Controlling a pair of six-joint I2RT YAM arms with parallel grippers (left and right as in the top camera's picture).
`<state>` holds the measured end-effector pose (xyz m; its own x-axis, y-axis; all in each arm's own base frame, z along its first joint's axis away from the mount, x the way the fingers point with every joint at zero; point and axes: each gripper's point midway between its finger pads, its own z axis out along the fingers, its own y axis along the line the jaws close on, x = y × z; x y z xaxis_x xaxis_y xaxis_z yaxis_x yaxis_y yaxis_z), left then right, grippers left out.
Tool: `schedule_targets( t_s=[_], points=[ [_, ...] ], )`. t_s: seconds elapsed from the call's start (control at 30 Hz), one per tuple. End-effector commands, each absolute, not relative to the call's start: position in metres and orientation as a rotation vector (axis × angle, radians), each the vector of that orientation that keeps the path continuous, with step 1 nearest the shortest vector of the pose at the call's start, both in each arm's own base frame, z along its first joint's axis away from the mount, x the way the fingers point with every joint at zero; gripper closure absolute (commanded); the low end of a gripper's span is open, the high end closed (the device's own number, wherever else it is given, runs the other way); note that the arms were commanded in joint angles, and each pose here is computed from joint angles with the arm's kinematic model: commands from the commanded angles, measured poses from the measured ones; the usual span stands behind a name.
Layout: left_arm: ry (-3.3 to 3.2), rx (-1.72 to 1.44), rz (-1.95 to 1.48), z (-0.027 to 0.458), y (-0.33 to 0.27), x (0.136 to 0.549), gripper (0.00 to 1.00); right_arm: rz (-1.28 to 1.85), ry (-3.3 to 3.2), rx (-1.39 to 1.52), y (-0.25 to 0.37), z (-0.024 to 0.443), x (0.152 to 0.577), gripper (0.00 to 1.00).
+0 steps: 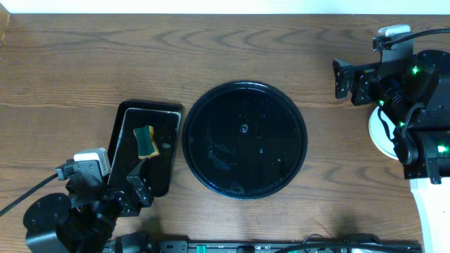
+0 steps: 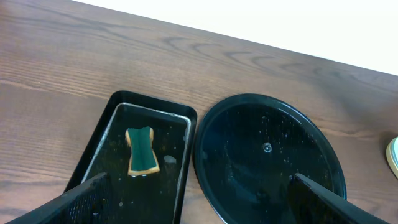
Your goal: Clean dirty plates on tray and stack at the side
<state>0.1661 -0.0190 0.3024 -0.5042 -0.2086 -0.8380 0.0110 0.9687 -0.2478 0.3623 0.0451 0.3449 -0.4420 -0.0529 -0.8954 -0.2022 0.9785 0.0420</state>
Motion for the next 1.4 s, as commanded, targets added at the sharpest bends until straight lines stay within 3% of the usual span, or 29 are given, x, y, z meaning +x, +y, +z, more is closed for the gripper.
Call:
schedule_targets(
  t_s=[0.0, 0.4, 1.1, 1.37],
  points=[
    [2.074, -0.138, -0.273, 0.307, -0.02, 0.164, 0.11, 0.156, 2.025, -0.189, 0.044, 0.348, 0.361, 0.01],
    [2.074, -0.138, -0.273, 0.307, -0.02, 0.164, 0.11, 0.164, 2.132, -0.188, 0.044, 0.325, 0.348, 0.01],
    [2.093, -0.134, -0.299, 0.303, -0.024, 0.162, 0.1, 0.164, 2.137, -0.188, 0.044, 0.324, 0.348, 0.01],
    [2.081, 0.184, -0.476, 0.306, -0.067, 0.151, 0.1, 0.164, 2.137, -0.188, 0.044, 0.324, 0.348, 0.01]
  ],
)
